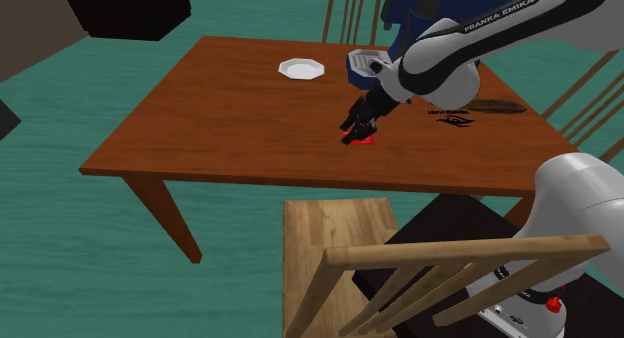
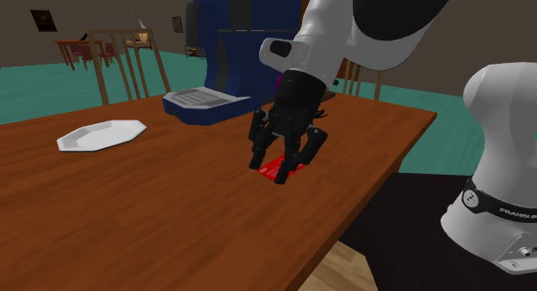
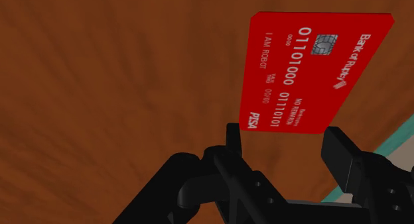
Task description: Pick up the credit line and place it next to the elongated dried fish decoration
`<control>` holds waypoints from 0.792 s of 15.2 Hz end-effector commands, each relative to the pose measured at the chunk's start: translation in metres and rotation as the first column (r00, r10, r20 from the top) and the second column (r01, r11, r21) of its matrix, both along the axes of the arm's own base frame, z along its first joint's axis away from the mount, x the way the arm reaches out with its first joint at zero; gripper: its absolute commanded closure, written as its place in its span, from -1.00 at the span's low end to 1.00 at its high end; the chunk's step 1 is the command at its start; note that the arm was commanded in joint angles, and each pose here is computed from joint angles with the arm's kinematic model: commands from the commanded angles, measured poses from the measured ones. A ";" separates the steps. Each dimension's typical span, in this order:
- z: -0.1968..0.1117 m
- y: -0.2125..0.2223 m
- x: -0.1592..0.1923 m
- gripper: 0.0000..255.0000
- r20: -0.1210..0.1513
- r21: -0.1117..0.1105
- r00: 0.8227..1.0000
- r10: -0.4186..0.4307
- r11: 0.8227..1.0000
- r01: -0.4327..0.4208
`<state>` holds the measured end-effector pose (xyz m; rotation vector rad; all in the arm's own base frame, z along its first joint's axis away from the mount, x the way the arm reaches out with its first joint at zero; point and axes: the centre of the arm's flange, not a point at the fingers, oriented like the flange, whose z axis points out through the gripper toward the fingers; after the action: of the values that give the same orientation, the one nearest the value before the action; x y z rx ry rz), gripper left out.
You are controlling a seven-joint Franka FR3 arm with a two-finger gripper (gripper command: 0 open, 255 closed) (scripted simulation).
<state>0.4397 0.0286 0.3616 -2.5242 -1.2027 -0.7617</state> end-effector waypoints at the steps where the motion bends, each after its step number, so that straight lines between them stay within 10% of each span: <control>1: 0.012 0.000 -0.001 1.00 0.000 -0.001 1.000 0.000 1.000 0.000; 12: 0.033 -0.083 -0.041 1.00 0.000 -0.001 1.000 0.000 1.000 0.000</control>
<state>0.4060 -0.0422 0.3934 -2.5261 -1.2009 -0.7618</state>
